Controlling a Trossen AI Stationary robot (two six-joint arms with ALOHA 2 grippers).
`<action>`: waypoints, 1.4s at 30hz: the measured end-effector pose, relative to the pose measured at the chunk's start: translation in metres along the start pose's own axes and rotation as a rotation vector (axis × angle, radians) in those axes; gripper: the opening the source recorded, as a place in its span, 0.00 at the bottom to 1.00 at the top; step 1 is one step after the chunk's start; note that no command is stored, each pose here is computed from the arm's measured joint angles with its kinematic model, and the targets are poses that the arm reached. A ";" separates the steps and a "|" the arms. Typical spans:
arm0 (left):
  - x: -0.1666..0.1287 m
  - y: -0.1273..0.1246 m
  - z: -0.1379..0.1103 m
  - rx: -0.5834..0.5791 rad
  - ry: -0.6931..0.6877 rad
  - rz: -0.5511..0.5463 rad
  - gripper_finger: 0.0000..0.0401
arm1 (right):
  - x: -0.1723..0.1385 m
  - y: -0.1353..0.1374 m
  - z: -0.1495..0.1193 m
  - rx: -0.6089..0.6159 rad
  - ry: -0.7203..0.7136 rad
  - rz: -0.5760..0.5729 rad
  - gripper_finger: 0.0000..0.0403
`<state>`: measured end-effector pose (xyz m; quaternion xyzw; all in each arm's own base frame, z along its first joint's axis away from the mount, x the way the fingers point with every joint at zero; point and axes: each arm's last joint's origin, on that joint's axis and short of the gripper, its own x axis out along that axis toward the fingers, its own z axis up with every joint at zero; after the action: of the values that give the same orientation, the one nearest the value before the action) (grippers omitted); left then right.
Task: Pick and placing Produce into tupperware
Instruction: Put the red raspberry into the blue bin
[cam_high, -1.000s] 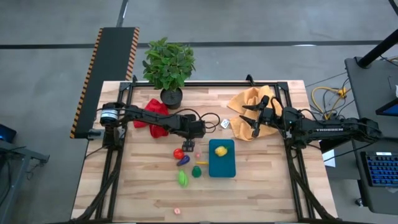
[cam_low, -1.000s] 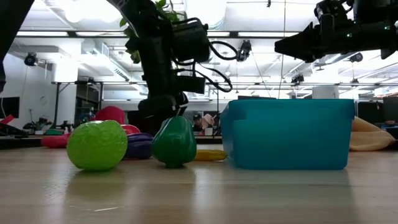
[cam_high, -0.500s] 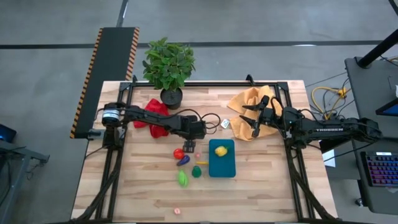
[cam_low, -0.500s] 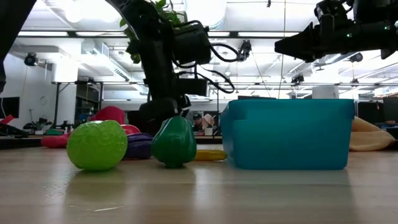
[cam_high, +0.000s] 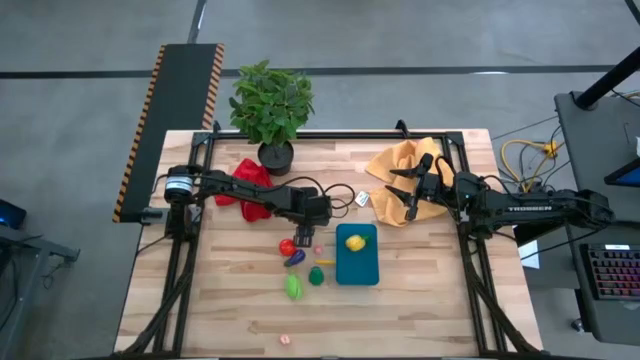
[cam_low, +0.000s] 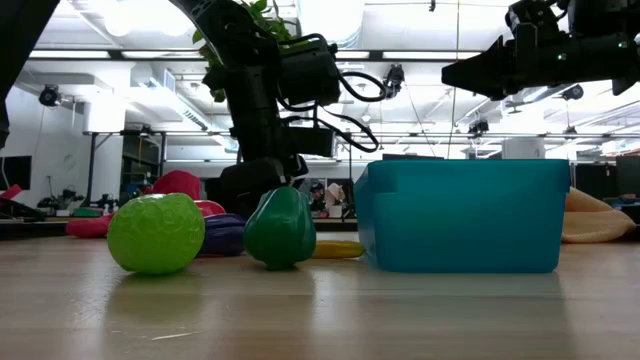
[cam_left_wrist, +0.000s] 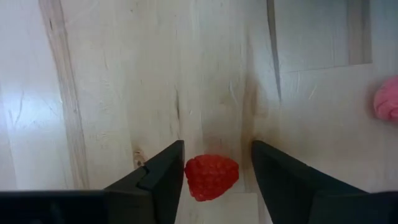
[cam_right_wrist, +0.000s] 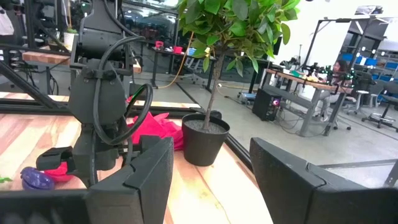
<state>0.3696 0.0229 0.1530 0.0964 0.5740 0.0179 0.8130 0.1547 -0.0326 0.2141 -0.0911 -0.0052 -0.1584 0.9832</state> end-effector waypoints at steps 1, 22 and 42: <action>0.000 0.000 0.000 0.001 0.000 0.000 0.42 | 0.000 0.000 0.000 0.000 0.000 0.000 0.51; 0.000 0.001 -0.001 -0.130 0.016 0.009 0.41 | 0.000 0.000 0.000 0.000 0.000 0.000 0.51; 0.000 0.001 -0.004 -0.260 0.038 0.008 0.37 | 0.000 0.000 0.000 0.000 0.001 0.000 0.51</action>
<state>0.3662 0.0248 0.1520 -0.0079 0.5819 0.0970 0.8074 0.1547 -0.0326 0.2140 -0.0912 -0.0048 -0.1584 0.9831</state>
